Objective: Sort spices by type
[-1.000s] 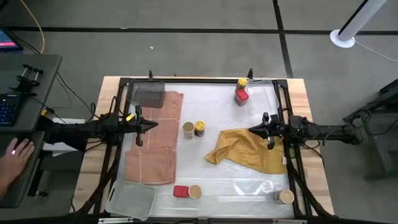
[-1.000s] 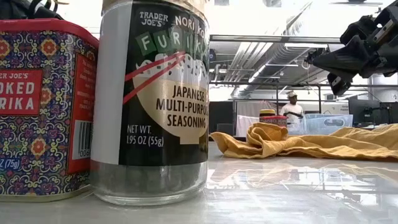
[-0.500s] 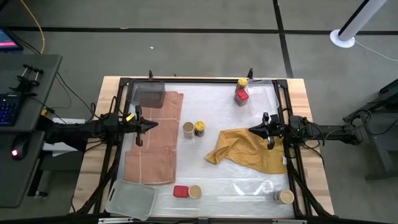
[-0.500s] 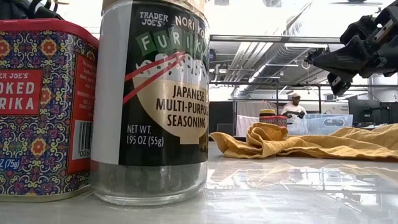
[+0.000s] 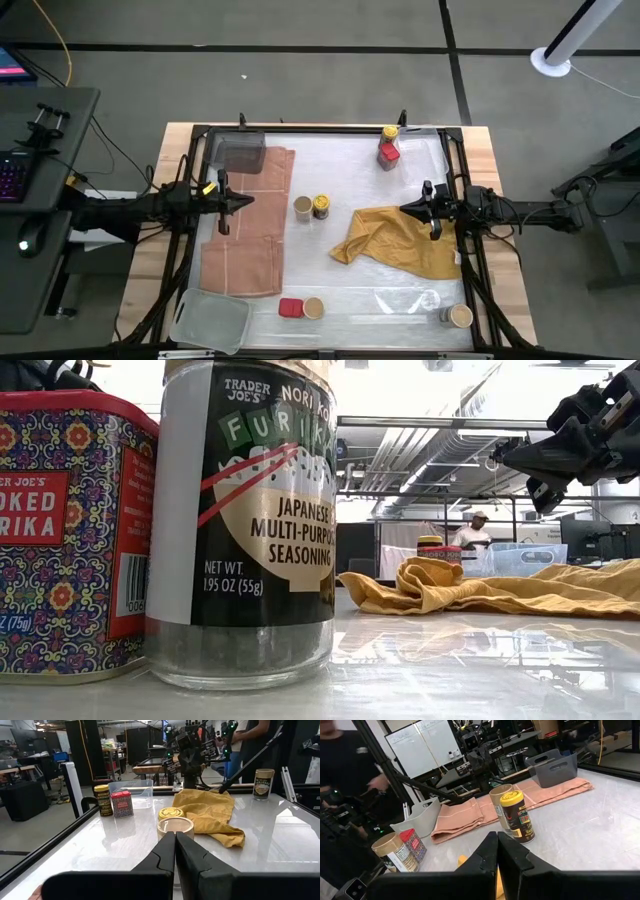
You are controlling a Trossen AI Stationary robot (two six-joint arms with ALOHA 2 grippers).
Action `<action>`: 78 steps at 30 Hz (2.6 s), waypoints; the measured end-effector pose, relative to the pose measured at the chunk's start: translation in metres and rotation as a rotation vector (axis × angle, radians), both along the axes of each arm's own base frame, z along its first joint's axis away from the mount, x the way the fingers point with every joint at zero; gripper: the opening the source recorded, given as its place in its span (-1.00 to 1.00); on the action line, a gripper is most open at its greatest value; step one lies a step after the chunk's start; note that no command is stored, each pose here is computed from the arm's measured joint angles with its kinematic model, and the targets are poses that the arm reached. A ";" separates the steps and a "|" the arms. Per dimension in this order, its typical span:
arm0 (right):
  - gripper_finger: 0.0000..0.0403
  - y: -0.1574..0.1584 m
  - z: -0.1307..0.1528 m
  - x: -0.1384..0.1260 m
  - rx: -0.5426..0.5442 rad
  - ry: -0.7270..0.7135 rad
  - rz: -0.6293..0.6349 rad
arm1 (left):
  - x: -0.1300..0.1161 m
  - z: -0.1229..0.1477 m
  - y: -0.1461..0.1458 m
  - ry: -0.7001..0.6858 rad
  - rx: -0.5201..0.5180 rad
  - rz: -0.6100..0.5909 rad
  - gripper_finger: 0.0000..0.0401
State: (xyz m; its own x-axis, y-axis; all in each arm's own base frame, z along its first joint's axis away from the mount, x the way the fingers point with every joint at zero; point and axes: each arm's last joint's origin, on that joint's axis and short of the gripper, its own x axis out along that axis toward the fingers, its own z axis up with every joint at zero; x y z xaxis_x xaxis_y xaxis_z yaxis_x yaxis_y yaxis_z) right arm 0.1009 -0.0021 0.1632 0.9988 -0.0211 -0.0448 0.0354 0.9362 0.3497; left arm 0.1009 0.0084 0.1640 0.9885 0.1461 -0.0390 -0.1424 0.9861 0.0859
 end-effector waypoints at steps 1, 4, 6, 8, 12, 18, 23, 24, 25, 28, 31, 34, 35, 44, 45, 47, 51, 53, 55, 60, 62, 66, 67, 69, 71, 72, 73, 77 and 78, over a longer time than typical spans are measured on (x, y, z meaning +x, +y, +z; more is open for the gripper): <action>-1.00 0.000 0.000 0.000 0.000 0.000 0.000 | 0.000 0.000 0.000 0.000 0.000 0.000 -1.00; -1.00 0.000 0.000 0.000 0.000 0.000 0.000 | 0.000 0.000 0.000 0.000 0.000 0.000 -1.00; -1.00 0.000 0.000 0.000 0.000 0.000 0.000 | 0.000 0.000 0.000 0.000 0.000 0.000 -1.00; -1.00 0.000 0.000 0.000 0.000 0.000 0.000 | 0.000 0.000 0.000 0.000 0.000 0.000 -1.00; -1.00 0.000 0.000 0.000 0.000 0.000 0.000 | 0.000 0.000 0.000 0.000 0.000 0.000 -1.00; -1.00 0.000 0.000 0.000 0.000 0.000 0.000 | 0.000 0.000 0.000 0.000 0.000 0.000 -1.00; -1.00 0.000 0.000 0.000 0.000 0.000 0.000 | 0.000 0.004 0.000 -0.043 0.002 0.000 -1.00; -1.00 0.000 0.000 0.000 0.000 0.000 0.000 | 0.000 0.006 0.000 -0.063 -0.002 0.000 -1.00; -1.00 0.000 0.000 0.000 0.000 -0.001 0.000 | 0.000 0.007 0.000 -0.084 -0.032 -0.003 -1.00; -1.00 0.000 0.000 0.000 0.000 0.000 0.000 | -0.001 0.017 -0.001 -0.210 -0.261 -0.059 -1.00; -1.00 0.000 0.000 0.000 0.000 0.000 0.000 | -0.003 0.031 -0.001 -0.380 -0.501 -0.103 -1.00; -1.00 0.000 0.000 0.000 0.000 0.000 0.000 | -0.001 0.037 0.001 -0.466 -0.631 -0.048 -0.99; -1.00 0.000 0.000 0.000 0.000 0.001 0.000 | 0.002 0.039 0.002 -0.449 -0.664 -0.029 -0.98; -1.00 0.000 0.000 0.000 0.000 0.001 0.000 | 0.083 0.097 0.013 0.028 -0.371 0.135 -0.50; -1.00 0.000 0.000 0.000 0.000 0.001 0.000 | 0.095 0.102 0.017 0.119 -0.354 0.161 -0.43; -1.00 0.000 0.000 0.000 0.000 0.001 0.000 | 0.116 0.116 0.024 0.279 -0.329 0.186 -0.26; -1.00 0.000 0.000 0.000 0.000 0.001 0.000 | 0.146 0.144 0.036 0.568 -0.249 0.160 0.03; -1.00 0.000 0.000 0.000 0.000 0.001 0.000 | 0.158 0.150 0.041 0.691 -0.238 0.156 0.15; -1.00 0.000 0.000 0.000 0.000 0.001 0.000 | 0.167 0.156 0.045 0.770 -0.244 0.157 0.25; -1.00 0.000 0.000 0.000 0.000 0.002 0.000 | 0.182 0.141 0.046 0.864 -0.351 0.070 0.39; -1.00 0.000 0.000 0.000 0.000 0.001 0.000 | 0.184 0.132 0.042 0.893 -0.366 0.043 0.41; -1.00 0.000 0.000 0.000 0.000 0.002 0.000 | 0.186 0.113 0.034 0.891 -0.329 0.004 0.42; -1.00 0.000 0.000 0.000 0.000 0.002 0.000 | 0.187 0.109 0.033 0.884 -0.318 -0.005 0.42; -1.00 0.000 0.000 0.000 0.000 0.002 0.000 | 0.188 0.102 0.029 0.878 -0.276 -0.033 0.42; -1.00 0.000 0.000 0.000 0.000 0.002 0.000 | 0.187 0.093 0.027 0.890 -0.198 -0.042 0.42; -1.00 0.000 0.000 0.000 0.000 0.001 0.000 | 0.186 0.088 0.026 0.899 -0.156 -0.038 0.42; -1.00 0.000 0.000 0.000 0.000 0.001 0.000 | 0.186 0.084 0.026 0.909 -0.119 -0.034 0.42; -1.00 0.000 0.000 0.000 0.000 0.001 0.000 | 0.188 0.082 0.028 0.866 -0.095 -0.022 0.42; -1.00 0.000 0.000 0.000 0.000 0.001 0.000 | 0.188 0.081 0.028 0.863 -0.099 -0.022 0.42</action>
State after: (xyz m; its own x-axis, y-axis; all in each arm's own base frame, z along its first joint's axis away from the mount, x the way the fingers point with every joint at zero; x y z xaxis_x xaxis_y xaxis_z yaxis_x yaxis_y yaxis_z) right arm 0.1010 -0.0021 0.1631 0.9987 -0.0211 -0.0463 0.0360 0.9361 0.3499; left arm 0.2889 0.0362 0.2455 0.6099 0.0838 -0.7881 -0.0476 0.9965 0.0692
